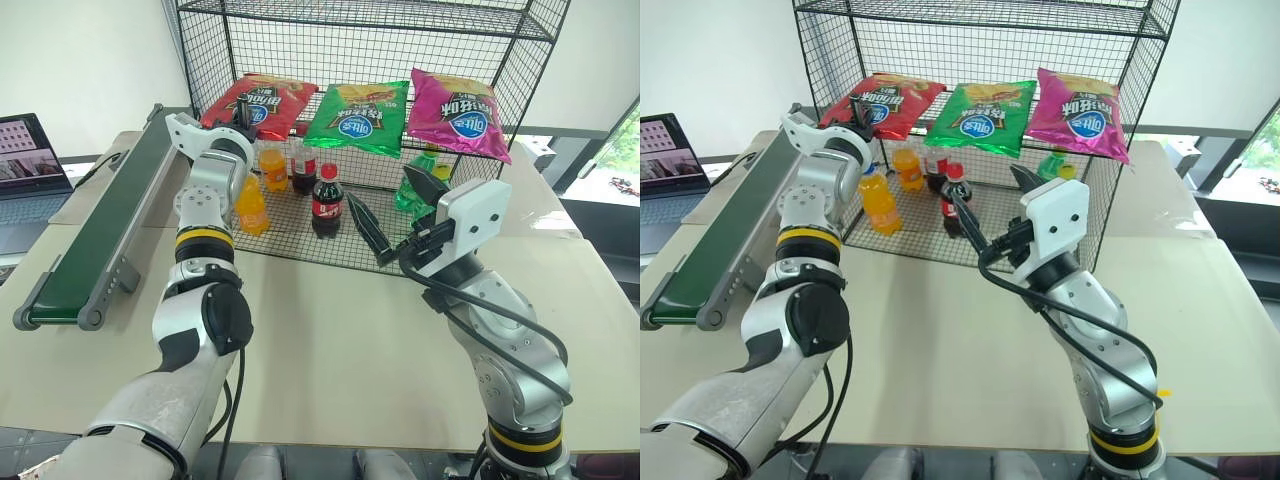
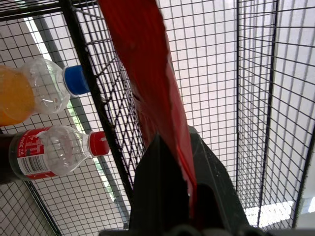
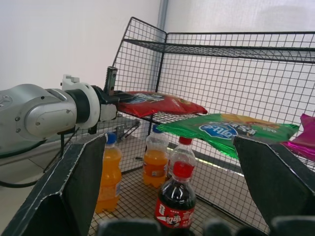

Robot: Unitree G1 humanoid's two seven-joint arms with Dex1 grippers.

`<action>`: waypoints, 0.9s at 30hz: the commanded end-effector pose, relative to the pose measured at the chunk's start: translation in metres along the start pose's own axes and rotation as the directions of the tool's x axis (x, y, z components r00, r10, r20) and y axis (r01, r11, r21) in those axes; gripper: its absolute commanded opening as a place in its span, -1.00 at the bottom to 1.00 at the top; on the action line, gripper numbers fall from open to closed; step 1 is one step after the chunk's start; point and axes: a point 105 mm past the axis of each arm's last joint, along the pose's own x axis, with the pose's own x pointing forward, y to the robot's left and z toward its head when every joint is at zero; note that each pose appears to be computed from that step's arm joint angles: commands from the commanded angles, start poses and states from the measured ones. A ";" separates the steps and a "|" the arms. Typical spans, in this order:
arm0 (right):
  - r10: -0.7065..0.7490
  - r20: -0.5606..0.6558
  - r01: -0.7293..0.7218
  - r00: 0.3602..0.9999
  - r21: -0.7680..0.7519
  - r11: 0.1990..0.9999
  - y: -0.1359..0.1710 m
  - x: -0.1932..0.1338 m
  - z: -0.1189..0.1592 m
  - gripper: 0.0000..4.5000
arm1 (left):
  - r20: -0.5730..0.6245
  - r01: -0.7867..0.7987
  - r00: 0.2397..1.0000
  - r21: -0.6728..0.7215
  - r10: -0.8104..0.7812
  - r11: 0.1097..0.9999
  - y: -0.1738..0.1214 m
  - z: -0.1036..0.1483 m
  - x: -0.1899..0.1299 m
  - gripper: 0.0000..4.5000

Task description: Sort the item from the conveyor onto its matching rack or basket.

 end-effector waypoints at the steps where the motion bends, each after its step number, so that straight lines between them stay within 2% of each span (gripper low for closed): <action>1: -0.014 0.055 0.015 0.998 -0.021 1.000 0.001 -0.002 0.015 1.00 | 0.022 0.083 0.996 0.028 -0.084 0.996 -0.026 0.007 0.004 -0.85; 3: -0.020 0.052 0.022 0.998 -0.022 1.000 0.000 -0.003 0.015 1.00 | 0.007 0.103 0.995 0.033 -0.103 0.994 -0.028 0.005 0.004 -0.66; 8: -0.025 0.043 0.026 0.999 -0.019 0.999 -0.002 -0.005 0.012 1.00 | -0.033 0.114 0.993 0.063 -0.112 0.991 -0.028 0.007 -0.005 0.28; 12: -0.019 0.034 0.020 0.999 -0.008 1.000 -0.002 -0.006 0.009 1.00 | -0.053 0.106 0.993 0.113 -0.101 0.988 -0.029 0.017 -0.022 0.97; 16: -0.002 0.011 0.002 1.000 -0.004 1.000 -0.001 -0.010 0.001 1.00 | -0.112 0.095 0.991 0.267 -0.067 0.959 -0.027 0.021 -0.050 0.99; 18: -0.002 -0.011 0.002 1.000 -0.003 1.000 -0.004 -0.014 -0.004 1.00 | -0.174 0.121 0.983 0.395 -0.055 0.911 -0.027 0.018 -0.068 0.99; 20: -0.011 -0.035 0.010 0.999 -0.005 1.000 -0.008 -0.021 -0.010 1.00 | -0.245 0.167 0.969 0.542 -0.035 0.823 -0.023 0.015 -0.088 0.99; 22: -0.016 -0.046 0.015 0.999 -0.005 1.000 -0.010 -0.023 -0.012 1.00 | -0.275 0.184 0.961 0.605 -0.014 0.775 -0.019 0.014 -0.097 0.99; 25: -0.085 -0.128 0.087 0.988 0.008 0.996 -0.020 -0.041 -0.035 1.00 | -0.315 0.225 0.944 0.838 0.103 0.497 0.019 0.021 -0.129 0.99; 27: -0.119 -0.168 0.123 0.979 0.014 0.992 -0.024 -0.051 -0.048 1.00 | -0.338 0.269 0.926 0.905 0.171 0.329 0.045 0.019 -0.144 0.99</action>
